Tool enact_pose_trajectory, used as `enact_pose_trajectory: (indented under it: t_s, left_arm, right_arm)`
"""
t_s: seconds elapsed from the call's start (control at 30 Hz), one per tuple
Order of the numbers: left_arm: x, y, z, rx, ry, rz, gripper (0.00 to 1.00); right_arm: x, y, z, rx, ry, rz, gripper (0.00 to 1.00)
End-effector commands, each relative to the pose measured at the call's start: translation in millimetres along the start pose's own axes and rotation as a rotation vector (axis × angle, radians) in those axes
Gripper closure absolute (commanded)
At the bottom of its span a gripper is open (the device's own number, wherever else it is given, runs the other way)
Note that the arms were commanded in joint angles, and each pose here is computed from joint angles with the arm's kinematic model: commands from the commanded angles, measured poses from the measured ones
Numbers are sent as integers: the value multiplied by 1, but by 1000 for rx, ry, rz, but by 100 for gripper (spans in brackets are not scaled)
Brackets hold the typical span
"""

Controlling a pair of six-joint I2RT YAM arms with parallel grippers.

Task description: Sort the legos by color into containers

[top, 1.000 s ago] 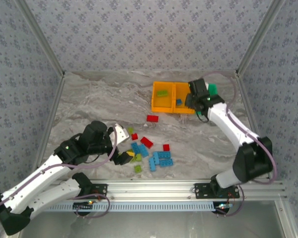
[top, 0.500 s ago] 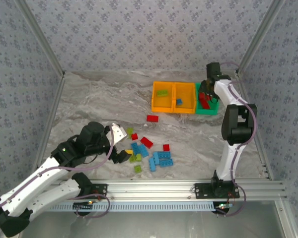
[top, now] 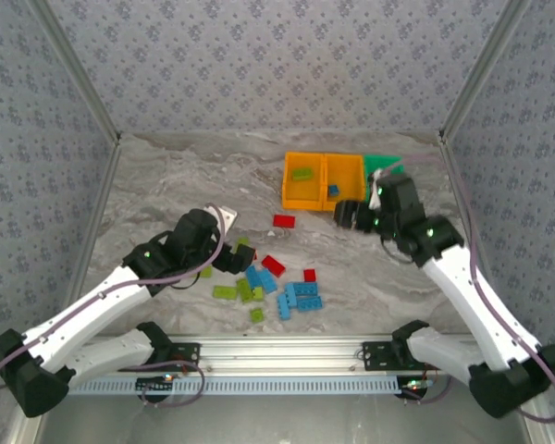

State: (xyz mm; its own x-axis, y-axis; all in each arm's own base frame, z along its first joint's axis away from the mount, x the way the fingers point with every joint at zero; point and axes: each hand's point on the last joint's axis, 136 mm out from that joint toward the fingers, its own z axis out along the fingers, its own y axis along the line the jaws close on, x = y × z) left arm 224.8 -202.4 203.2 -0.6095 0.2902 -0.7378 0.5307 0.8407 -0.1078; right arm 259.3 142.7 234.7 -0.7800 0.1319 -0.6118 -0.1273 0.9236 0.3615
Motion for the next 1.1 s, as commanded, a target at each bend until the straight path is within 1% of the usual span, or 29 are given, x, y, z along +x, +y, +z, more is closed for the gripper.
enact_pose_trajectory:
  t_s: [0.0,0.07,0.13,0.17,0.23,0.3,0.33,0.4,0.43,0.5,0.57,0.67,0.7,0.77,0.83,0.87,0.93,0.97,1.03,1.07]
  left_arm:
    - [-25,-16,-9,63,-69,31,1]
    - [-26,-21,-14,84,-84,90,1]
    - [-23,-31,-19,137,-94,150,1]
    - [-21,-38,-23,180,-99,181,1]
    - [-14,-51,-30,254,-106,233,1]
    - [-5,-61,-36,313,-113,289,1]
    - [-2,-62,-38,323,-114,308,1]
    - [2,-61,-41,322,-111,338,1]
    - [4,-60,-42,319,-108,347,1]
    - [6,-58,-44,309,-105,360,1]
    - [7,-57,-43,303,-106,362,1]
    - [7,-59,-40,312,-119,363,1]
    - [8,-60,-38,316,-119,363,1]
    - [7,-61,-35,322,-118,365,1]
    - [7,-63,-34,327,-108,363,1]
    - [7,-63,-34,329,-103,362,1]
    - [7,-64,-36,333,-99,360,1]
    - [6,-65,-38,335,-102,356,1]
    - [5,-65,-41,340,-111,340,1]
    - [3,-66,-43,344,-122,326,1]
  right_arm:
    - [82,6,34,-10,256,80,14]
    - [104,18,53,-25,324,56,13]
    - [122,26,74,-5,398,26,12]
    - [130,30,87,20,436,8,12]
    - [136,34,105,79,475,-29,14]
    - [135,33,121,172,478,-81,16]
    - [135,31,127,205,477,-97,18]
    - [137,23,138,262,471,-95,26]
    - [139,17,142,285,472,-92,32]
    - [146,4,147,343,475,-88,40]
    - [157,-2,151,356,503,-85,41]
    - [172,0,157,336,532,-78,40]
    - [175,1,160,328,534,-78,41]
    - [176,0,163,337,530,-72,52]
    - [171,-1,163,347,509,-60,68]
    - [166,0,160,344,490,-57,73]
    - [147,1,148,339,434,-53,75]
    - [131,-1,138,345,387,-50,75]
    - [95,-16,116,381,289,-37,76]
    - [69,-30,104,411,224,-19,76]
